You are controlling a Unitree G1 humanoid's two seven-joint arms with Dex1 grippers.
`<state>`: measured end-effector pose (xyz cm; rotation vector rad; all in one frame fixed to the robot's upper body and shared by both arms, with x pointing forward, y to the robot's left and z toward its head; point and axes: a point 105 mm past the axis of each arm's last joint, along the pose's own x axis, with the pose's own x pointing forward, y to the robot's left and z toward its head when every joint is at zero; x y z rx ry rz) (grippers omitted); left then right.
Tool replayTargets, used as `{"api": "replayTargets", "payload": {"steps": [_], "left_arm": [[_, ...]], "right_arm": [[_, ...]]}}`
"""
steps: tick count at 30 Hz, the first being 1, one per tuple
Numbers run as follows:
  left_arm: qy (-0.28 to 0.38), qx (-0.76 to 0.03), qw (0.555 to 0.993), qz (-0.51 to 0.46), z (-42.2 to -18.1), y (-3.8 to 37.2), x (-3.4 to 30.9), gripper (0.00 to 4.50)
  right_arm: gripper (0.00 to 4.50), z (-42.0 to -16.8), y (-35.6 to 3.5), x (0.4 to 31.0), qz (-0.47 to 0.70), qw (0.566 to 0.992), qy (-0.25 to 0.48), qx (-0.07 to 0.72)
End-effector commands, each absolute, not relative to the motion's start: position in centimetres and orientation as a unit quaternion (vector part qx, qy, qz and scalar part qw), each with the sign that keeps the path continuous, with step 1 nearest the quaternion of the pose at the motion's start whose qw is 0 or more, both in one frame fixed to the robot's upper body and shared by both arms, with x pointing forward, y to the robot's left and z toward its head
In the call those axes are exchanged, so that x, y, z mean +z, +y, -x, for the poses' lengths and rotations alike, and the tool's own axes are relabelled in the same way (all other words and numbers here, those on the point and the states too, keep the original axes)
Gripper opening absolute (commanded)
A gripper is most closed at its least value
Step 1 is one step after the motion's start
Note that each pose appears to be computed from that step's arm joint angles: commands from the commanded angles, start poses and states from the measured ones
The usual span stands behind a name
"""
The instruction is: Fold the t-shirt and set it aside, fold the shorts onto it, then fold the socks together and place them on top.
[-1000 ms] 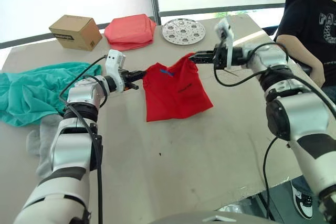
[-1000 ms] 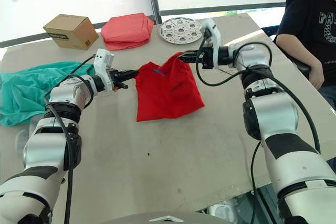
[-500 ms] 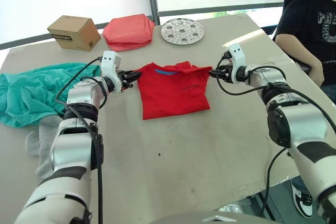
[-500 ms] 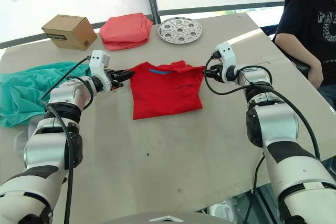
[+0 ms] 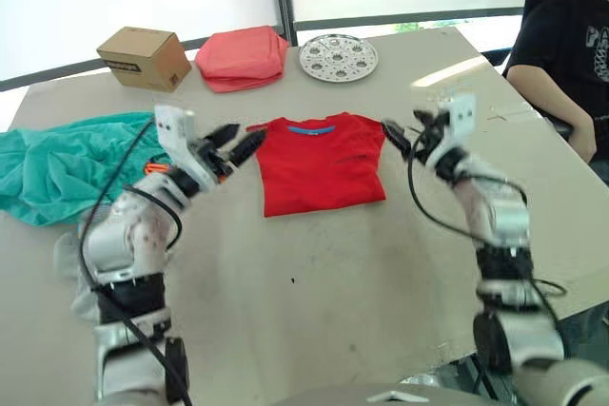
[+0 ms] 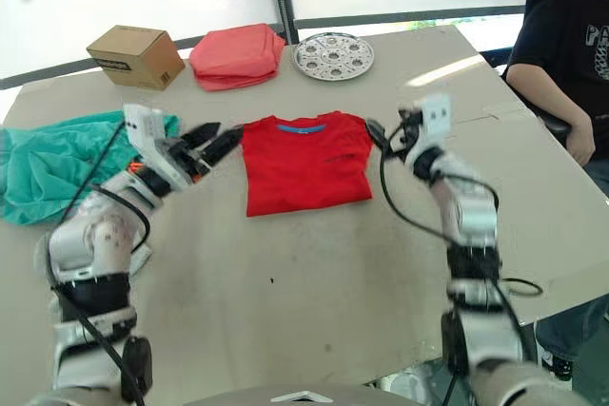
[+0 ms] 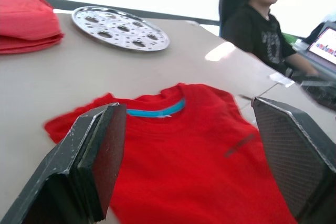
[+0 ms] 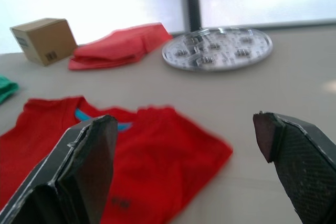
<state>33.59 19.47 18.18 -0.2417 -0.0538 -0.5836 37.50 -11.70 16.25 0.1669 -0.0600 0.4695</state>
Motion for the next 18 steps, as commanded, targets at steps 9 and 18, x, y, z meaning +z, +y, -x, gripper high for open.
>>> {"api": "replayTargets", "payload": {"steps": [9,18], "left_arm": [[-0.031,-0.311,0.943,0.115,-31.9,16.6,17.7,4.06],[0.008,-0.328,0.943,0.056,-30.8,17.2,15.2,4.06]], "right_arm": [[4.37,-34.4,-12.2,19.7,-0.055,0.976,-0.064,0.199],[4.37,-33.4,-10.4,19.1,0.123,0.949,-0.057,0.284]]}}
